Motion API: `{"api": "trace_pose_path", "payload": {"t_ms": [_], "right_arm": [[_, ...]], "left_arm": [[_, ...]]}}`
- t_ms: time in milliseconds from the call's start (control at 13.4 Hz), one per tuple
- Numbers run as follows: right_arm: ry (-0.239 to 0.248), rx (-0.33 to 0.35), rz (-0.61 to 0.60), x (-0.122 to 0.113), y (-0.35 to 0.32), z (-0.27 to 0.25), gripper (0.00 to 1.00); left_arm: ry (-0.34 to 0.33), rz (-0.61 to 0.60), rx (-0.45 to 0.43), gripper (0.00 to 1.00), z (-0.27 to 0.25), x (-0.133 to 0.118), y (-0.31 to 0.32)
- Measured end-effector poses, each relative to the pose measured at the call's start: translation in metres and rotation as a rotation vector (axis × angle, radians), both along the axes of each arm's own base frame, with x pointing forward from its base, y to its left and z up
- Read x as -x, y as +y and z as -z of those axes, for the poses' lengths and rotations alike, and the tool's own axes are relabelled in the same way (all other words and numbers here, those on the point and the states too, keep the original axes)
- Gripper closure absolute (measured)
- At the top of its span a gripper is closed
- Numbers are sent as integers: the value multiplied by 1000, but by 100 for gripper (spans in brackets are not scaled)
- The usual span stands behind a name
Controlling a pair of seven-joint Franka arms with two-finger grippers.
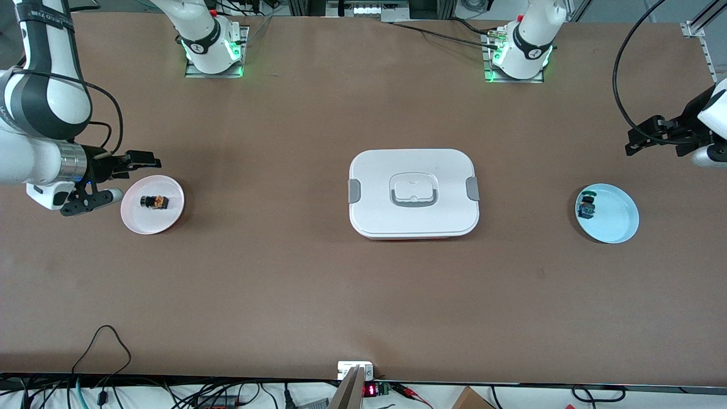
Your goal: Transfer orange switch to right arm and place
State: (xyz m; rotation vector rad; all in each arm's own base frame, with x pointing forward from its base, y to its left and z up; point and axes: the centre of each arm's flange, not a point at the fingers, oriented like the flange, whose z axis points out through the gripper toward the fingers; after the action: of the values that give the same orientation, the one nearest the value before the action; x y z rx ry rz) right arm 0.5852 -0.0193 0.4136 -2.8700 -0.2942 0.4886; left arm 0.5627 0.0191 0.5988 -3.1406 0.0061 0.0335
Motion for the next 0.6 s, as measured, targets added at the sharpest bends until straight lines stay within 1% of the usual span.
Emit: {"api": "trace_pose_path", "payload": {"t_ms": [75,149,224,298,373,447,522,596], "right_arm": [[2,9,2,-1,-1,-6,0],[-7,29,-9,-3,-4,-12,0],[-20,62,-44,-5,-9,-18,0],[-39,96,-89,-7,-14,-22,0],[-73,120,-115,-12,-18,-28,0],[-111,130,-113,-17,-21,-33,0],[-135,138,-85,-20,-23,-38,0],[-146,149,-25,-22,-25,-44,0]], "left_arm": [[0,0,0,0,0,0,0],[0,-1,1,0,0,0,0],[0,-4,7,0,0,0,1],[-1,-10,16,0,0,0,3],[-1,-16,21,0,0,0,6],[-1,-20,21,0,0,0,8],[-1,-21,22,0,0,0,9],[-1,-21,22,0,0,0,9]]}}
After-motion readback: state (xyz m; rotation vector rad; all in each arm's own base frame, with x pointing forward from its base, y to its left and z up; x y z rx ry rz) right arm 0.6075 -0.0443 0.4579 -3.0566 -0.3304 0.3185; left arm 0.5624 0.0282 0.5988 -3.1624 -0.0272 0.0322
